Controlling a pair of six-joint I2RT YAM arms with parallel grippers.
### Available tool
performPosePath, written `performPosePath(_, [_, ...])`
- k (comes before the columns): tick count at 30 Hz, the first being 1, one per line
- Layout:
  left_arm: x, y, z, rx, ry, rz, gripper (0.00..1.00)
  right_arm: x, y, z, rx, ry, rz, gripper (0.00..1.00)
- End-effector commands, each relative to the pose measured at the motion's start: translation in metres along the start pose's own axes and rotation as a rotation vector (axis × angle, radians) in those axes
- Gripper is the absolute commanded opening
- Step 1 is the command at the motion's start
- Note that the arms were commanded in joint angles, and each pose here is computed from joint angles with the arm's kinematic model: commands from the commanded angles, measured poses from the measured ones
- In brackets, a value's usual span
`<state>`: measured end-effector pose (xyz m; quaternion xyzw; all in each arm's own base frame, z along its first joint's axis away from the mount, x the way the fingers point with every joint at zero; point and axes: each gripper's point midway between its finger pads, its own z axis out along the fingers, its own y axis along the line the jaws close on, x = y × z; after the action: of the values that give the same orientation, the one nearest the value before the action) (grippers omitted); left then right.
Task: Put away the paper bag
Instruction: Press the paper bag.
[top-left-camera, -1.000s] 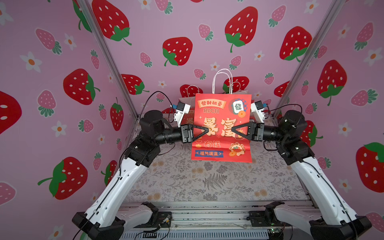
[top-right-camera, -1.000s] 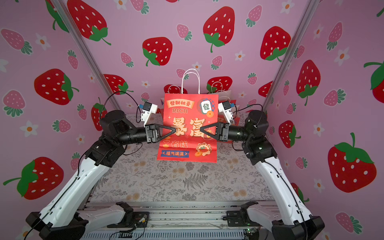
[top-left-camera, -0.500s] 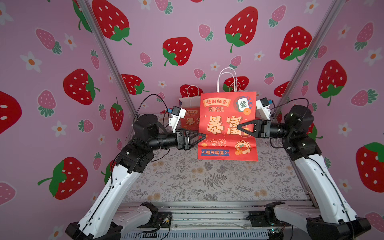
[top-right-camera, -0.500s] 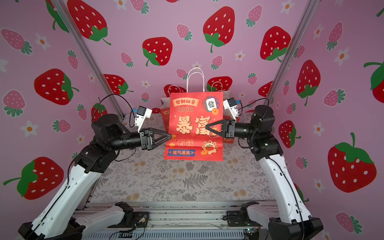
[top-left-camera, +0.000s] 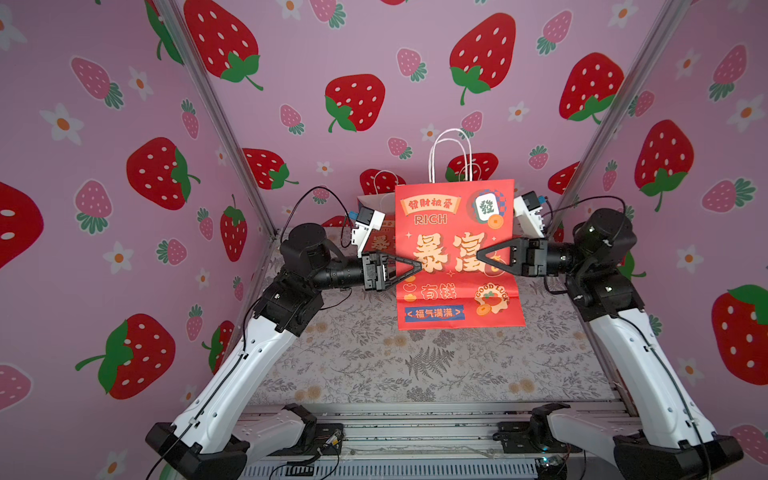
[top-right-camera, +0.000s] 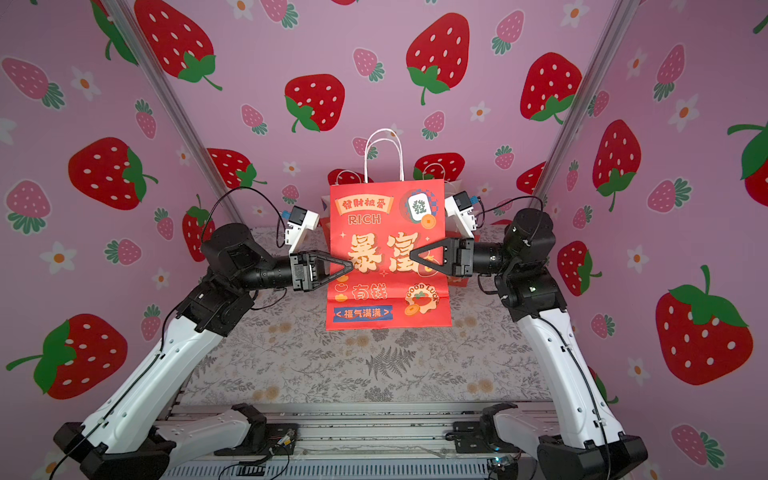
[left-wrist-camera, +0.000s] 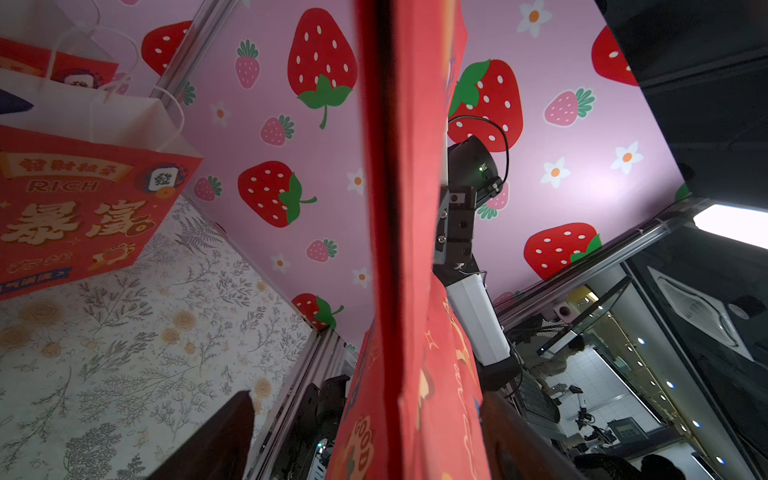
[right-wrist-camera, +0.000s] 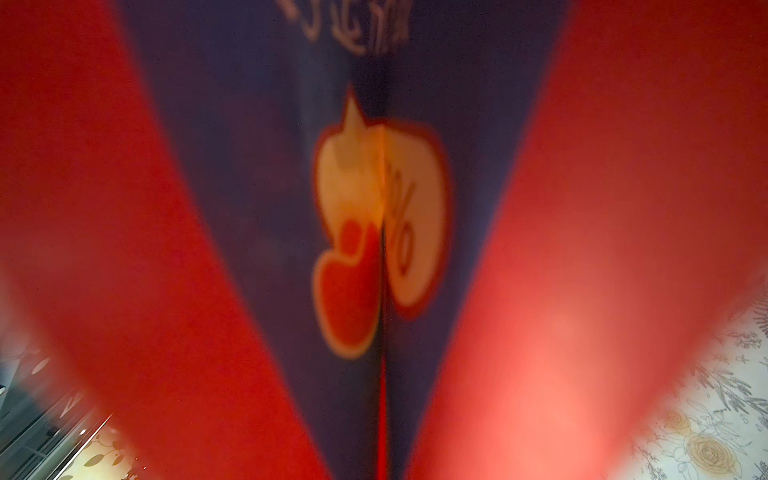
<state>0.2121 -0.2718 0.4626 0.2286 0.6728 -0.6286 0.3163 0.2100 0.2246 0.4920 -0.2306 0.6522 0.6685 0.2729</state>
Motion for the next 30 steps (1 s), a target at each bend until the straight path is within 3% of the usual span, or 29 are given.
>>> performPosePath(1, [0.002, -0.018, 0.002, 0.07, 0.012, 0.042, 0.83, -0.009, 0.004, 0.001, -0.006, -0.03, -0.031, 0.0])
performPosePath(4, [0.006, -0.018, 0.004, 0.073, 0.028, 0.041, 0.76, -0.012, 0.001, 0.002, -0.004, -0.035, -0.028, 0.0])
performPosePath(12, [0.007, -0.016, 0.004, 0.064, 0.031, 0.045, 0.25, -0.009, 0.0, 0.004, -0.009, -0.021, -0.017, 0.0])
performPosePath(18, [0.004, -0.015, 0.003, 0.045, 0.02, 0.055, 0.0, -0.001, 0.002, 0.003, -0.012, 0.005, -0.015, 0.0])
performPosePath(20, [0.004, -0.016, 0.002, 0.039, 0.018, 0.058, 0.0, 0.003, 0.002, 0.003, -0.006, 0.016, -0.013, 0.08])
performPosePath(25, [0.004, -0.016, 0.001, 0.028, 0.012, 0.061, 0.0, 0.016, 0.001, 0.0, 0.016, 0.038, 0.0, 0.44])
performPosePath(30, [0.003, -0.016, 0.0, 0.025, 0.008, 0.067, 0.0, 0.027, 0.005, 0.001, 0.005, 0.058, 0.016, 0.5])
